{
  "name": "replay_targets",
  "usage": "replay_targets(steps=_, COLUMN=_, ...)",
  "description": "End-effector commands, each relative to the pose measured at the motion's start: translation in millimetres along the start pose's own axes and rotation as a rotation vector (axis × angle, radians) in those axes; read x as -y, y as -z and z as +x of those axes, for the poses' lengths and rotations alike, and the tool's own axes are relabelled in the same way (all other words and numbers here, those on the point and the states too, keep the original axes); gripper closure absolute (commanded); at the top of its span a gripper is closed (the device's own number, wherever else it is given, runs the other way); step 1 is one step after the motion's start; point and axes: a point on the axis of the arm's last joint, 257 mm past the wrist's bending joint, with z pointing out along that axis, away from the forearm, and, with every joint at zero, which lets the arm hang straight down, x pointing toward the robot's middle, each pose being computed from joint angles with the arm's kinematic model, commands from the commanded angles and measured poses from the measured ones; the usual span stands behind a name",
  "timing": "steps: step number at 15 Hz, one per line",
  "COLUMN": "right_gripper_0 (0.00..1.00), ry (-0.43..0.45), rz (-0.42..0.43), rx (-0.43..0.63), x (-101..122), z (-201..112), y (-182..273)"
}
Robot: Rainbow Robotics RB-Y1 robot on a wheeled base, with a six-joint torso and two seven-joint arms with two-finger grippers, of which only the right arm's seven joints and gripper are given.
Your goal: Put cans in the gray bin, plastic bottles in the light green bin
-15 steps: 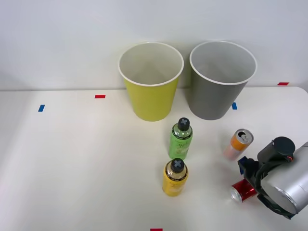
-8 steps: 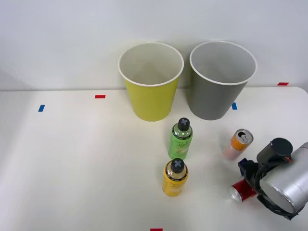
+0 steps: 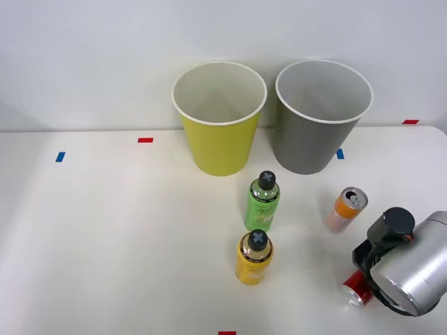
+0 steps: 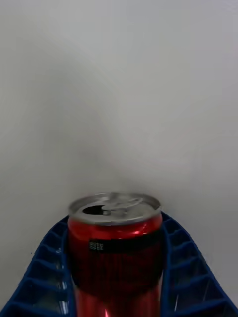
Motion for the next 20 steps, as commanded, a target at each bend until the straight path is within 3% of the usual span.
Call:
replay_targets(steps=1, right_gripper_0=1.0, ry=0.017, rz=-0.014, rx=0.028, x=-2, z=-1, y=-2)
replay_targets(steps=4, right_gripper_0=1.0, ry=0.057, rz=-0.104, rx=0.072, x=-11, z=-3, y=2)
replay_targets(steps=7, right_gripper_0=1.0, ry=0.205, rz=-0.184, rx=0.167, x=-10, z=-13, y=27)
replay_targets(steps=11, right_gripper_0=1.0, ry=0.459, rz=-0.291, rx=0.372, x=-17, z=-30, y=73)
replay_targets(steps=15, right_gripper_0=1.0, ry=0.632, rz=-0.272, rx=0.578, x=-4, z=-54, y=107)
replay_targets(steps=16, right_gripper_0=1.0, ry=0.664, rz=-0.277, rx=0.618, x=-5, z=-57, y=113)
replay_targets(steps=20, right_gripper_0=1.0, ry=0.653, rz=-0.499, rx=0.748, x=-46, z=-58, y=153)
